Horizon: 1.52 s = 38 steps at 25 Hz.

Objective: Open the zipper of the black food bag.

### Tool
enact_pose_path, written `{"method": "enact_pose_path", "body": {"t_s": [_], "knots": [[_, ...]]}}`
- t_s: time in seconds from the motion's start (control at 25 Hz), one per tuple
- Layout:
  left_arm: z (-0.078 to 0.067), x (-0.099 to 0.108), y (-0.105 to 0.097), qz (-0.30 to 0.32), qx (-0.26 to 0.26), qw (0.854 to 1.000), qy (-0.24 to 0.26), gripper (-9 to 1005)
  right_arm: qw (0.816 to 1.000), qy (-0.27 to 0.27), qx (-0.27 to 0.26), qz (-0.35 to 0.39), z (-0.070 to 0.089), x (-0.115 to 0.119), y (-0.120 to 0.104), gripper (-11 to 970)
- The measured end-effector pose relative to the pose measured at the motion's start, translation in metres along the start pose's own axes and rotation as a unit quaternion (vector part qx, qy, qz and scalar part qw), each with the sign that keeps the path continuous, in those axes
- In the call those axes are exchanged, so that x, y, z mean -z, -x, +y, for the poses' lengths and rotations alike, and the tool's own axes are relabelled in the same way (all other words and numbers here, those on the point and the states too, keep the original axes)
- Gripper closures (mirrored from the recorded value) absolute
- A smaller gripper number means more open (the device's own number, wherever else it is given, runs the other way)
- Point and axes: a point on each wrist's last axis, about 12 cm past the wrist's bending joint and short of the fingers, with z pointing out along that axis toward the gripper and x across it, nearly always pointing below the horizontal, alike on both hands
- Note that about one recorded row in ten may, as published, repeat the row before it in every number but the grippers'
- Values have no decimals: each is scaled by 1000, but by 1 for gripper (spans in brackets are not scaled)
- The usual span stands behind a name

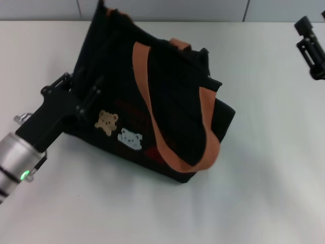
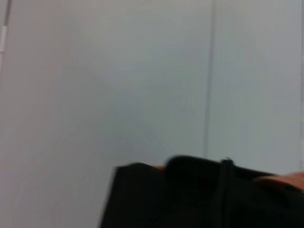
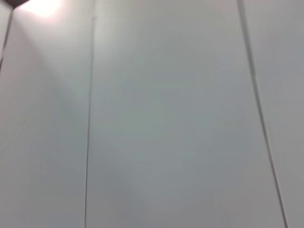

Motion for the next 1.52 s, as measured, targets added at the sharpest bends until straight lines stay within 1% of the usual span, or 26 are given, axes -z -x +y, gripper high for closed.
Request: {"method": "enact_pose_path", "body": {"t_s": [0.04, 0.08, 0.16, 0.28, 0.32, 0.36, 0.44, 0.48, 0.52, 0.56, 0.6, 0.64, 0.68, 0.72, 0.76, 0.8, 0.84, 0.88, 0.92, 0.96, 1.0, 1.04, 1.08, 1.12, 1.24, 1.52], "knots": [[-1, -13, 0, -7, 8, 1000, 17, 606, 1000, 2, -15, -1, -3, 2, 2, 449], [-1, -13, 0, -7, 8, 1000, 17, 558, 1000, 2, -15, -1, -3, 2, 2, 395], [-3, -30, 1, -14, 21, 999, 31, 478, 998, 9, -56, 3, -15, 10, 10, 287], [-3, -30, 1, -14, 21, 999, 31, 380, 997, 11, -70, 6, -18, 13, 12, 227], [-3, -27, 3, -21, 20, 999, 26, 348, 996, 19, -91, 14, -25, 17, 17, 206], [-3, -27, 3, -21, 20, 999, 26, 350, 994, 27, -100, 18, -28, 20, 20, 186], [4, -10, 8, -39, 18, 999, 31, 352, 992, 56, -108, 28, -31, 25, 27, 146], [4, -10, 8, -39, 18, 999, 31, 354, 992, 56, -108, 28, -31, 25, 27, 146], [16, 16, 17, -55, 19, 998, 31, 356, 987, 106, -113, 41, -31, 30, 35, 146], [20, 25, 20, -54, 18, 998, 27, 357, 987, 106, -113, 41, -31, 30, 35, 146], [22, 29, 21, -53, 19, 998, 25, 359, 976, 177, -116, 60, -28, 35, 45, 146], [26, 40, 26, -47, 14, 999, 13, 360, 976, 177, -116, 60, -28, 35, 45, 146], [29, 49, 30, -42, 10, 999, -1, 361, 958, 250, -121, 76, -23, 39, 53, 146], [29, 65, 37, -36, 2, 999, -27, 363, 944, 294, -119, 89, -20, 41, 57, 146], [29, 65, 37, -36, 2, 999, -27, 365, 944, 294, -119, 89, -20, 41, 57, 146], [29, 78, 42, -31, -9, 998, -46, 366, 924, 344, -117, 115, -16, 40, 58, 146], [29, 78, 42, -31, -9, 998, -46, 365, 924, 344, -117, 115, -16, 40, 58, 146], [29, 83, 45, -27, -15, 998, -58, 363, 914, 367, -115, 129, -13, 38, 56, 146], [28, 90, 51, -16, -21, 995, -100, 362, 894, 405, -114, 154, -7, 33, 51, 146], [28, 90, 51, -16, -21, 995, -100, 361, 883, 425, -114, 166, -2, 31, 48, 146], [27, 91, 53, -12, -21, 993, -117, 360, 873, 440, -114, 175, 2, 29, 46, 146], [26, 92, 56, -1, -18, 988, -151, 359, 873, 440, -114, 175, 2, 29, 46, 146], [24, 93, 58, 9, -14, 983, -182, 357, 863, 456, -114, 184, 7, 25, 42, 146], [22, 92, 62, 26, -7, 972, -232, 356, 856, 465, -114, 195, 12, 22, 36, 146], [20, 89, 63, 35, 1, 966, -255, 354, 855, 465, -112, 201, 16, 20, 32, 146], [16, 86, 61, 34, 7, 965, -261, 353, 856, 463, -110, 204, 19, 18, 28, 146]]}}
